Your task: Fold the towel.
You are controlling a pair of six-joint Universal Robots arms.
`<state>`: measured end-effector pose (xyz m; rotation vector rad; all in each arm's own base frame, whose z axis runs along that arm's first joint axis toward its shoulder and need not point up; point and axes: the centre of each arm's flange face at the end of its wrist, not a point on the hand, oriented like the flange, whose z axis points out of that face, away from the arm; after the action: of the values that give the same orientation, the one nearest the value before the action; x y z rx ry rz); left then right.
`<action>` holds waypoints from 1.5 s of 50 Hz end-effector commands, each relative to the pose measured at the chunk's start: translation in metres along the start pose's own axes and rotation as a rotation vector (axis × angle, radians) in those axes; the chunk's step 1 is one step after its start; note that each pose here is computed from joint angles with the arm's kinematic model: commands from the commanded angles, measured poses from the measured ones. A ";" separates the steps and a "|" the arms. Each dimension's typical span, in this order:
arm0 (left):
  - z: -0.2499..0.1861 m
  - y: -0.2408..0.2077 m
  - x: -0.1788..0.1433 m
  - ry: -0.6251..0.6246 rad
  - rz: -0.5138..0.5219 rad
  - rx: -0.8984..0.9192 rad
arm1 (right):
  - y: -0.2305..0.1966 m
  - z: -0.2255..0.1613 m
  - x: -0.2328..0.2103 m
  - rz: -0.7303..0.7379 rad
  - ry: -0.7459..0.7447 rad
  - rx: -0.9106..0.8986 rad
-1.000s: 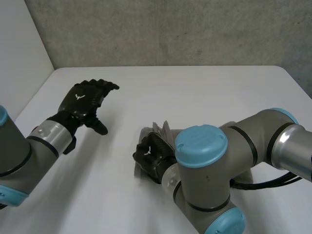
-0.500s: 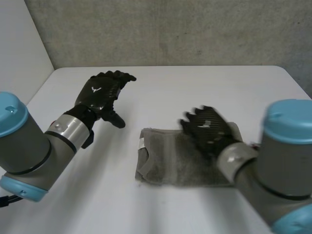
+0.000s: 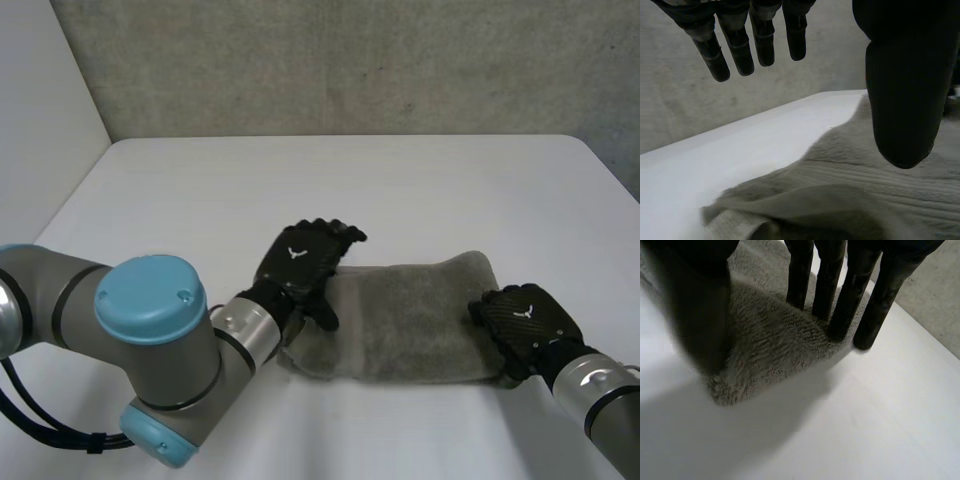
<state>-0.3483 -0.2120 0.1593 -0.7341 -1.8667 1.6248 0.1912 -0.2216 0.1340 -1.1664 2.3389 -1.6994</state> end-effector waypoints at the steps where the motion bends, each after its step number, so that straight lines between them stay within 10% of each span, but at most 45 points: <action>1: -0.012 -0.024 -0.034 -0.113 -0.002 0.048 | -0.001 0.010 0.012 -0.034 0.081 -0.023; 7: -0.021 -0.033 -0.051 -0.166 -0.004 0.066 | -0.031 0.016 0.026 -0.075 0.148 0.059; 17: -0.040 -0.048 -0.089 -0.284 -0.008 0.096 | -0.127 -0.003 -0.109 -0.325 -0.281 0.274; 31: -0.049 -0.061 -0.099 -0.317 -0.004 0.139 | -0.110 0.002 -0.184 -0.517 -0.454 0.256; 50: -0.024 -0.060 -0.029 -0.104 -0.038 0.151 | -0.103 -0.015 -0.032 0.100 0.032 0.158; 75: -0.026 0.035 -0.007 -0.123 -0.124 -0.178 | -0.058 0.050 -0.051 0.325 -0.225 0.011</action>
<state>-0.3237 -0.1945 0.1319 -0.5884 -2.1089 1.4771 0.2754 -0.2361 0.1551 -0.8391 2.2105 -1.4165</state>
